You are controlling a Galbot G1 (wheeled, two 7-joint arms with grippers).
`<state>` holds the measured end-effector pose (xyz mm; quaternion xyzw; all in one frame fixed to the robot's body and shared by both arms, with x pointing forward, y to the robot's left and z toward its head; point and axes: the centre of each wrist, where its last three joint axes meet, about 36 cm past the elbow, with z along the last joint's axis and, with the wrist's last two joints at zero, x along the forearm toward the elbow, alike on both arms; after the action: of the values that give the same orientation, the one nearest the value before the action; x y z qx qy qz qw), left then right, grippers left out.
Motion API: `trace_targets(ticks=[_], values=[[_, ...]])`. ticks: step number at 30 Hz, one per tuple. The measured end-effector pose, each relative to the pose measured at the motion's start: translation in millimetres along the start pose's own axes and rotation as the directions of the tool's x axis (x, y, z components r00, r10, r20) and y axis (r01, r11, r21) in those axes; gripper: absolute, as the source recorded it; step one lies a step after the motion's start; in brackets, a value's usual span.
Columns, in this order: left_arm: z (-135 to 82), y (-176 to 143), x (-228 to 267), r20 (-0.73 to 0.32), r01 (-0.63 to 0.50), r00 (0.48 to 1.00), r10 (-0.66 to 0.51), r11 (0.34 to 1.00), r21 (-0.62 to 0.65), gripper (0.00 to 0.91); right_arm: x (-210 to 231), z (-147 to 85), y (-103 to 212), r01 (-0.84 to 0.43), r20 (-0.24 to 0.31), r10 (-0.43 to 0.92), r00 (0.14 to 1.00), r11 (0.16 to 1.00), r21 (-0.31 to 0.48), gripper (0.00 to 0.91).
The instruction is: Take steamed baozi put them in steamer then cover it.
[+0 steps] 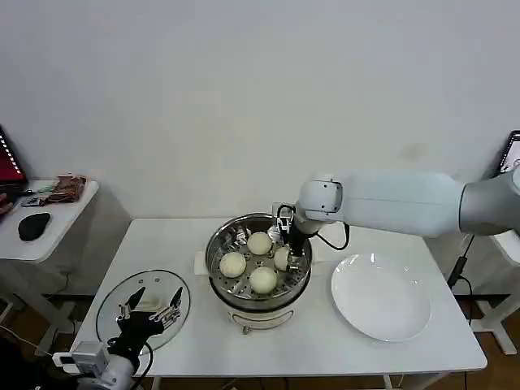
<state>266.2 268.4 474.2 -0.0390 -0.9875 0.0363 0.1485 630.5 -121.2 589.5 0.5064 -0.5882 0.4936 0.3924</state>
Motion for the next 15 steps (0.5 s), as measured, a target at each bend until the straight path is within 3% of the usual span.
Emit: trace_targets(ticks=[7, 15], values=[[1, -1, 0, 0.000, 0.001, 1.000, -0.001, 1.000, 0.009, 0.907, 24, 4, -2, -0.030, 0.051, 0.031, 0.998, 0.999, -0.013, 0.907], [4, 3, 0, -0.001, 0.022, 1.000, -0.022, 1.000, 0.017, 0.907, 50, 22, 8, -0.062, 0.192, 0.072, 0.979, 0.996, -0.059, 0.907]])
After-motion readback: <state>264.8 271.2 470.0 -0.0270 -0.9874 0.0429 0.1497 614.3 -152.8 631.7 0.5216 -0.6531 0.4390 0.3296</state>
